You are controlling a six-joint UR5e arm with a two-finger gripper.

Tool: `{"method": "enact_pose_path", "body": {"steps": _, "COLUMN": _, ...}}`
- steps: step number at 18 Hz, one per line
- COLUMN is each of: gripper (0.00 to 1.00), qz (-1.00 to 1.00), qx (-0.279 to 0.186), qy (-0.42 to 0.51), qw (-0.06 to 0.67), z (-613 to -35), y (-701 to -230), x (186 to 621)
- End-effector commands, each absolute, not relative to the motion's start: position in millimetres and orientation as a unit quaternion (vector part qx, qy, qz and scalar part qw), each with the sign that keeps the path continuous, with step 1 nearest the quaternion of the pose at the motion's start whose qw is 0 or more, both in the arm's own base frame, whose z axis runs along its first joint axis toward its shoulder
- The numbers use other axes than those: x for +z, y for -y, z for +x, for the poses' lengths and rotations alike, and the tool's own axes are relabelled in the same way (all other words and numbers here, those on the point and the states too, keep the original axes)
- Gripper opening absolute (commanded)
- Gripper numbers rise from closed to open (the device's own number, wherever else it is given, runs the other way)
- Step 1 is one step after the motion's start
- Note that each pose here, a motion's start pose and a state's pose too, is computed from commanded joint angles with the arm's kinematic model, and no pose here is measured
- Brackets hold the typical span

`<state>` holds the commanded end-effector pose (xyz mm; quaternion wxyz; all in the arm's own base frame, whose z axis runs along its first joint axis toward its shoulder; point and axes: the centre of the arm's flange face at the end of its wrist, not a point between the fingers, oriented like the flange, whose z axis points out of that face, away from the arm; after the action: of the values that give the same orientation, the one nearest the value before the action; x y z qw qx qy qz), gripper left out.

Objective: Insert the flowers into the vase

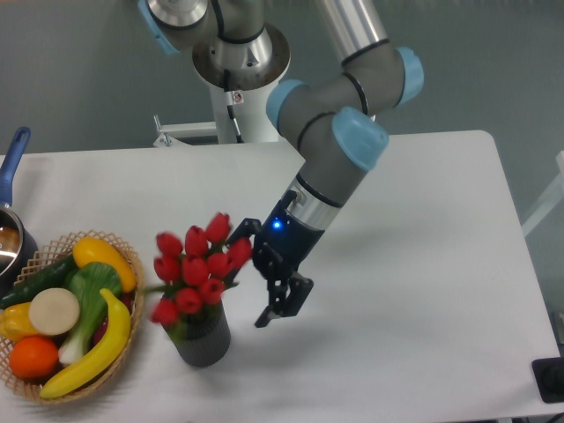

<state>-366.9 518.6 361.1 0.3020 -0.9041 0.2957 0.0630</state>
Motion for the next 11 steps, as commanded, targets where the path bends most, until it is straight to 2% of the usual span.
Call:
{"method": "enact_pose_path", "body": {"steps": 5, "gripper": 1.00, "qz": -0.905, "qx": 0.092, "qy": -0.290, "qw": 0.297, "z": -365.9, "y": -505.3, "x": 389.7}}
{"method": "enact_pose_path", "body": {"steps": 11, "gripper": 1.00, "qz": -0.930, "qx": 0.154, "qy": -0.234, "qw": 0.238, "z": -387.8, "y": -472.1, "x": 427.6}}
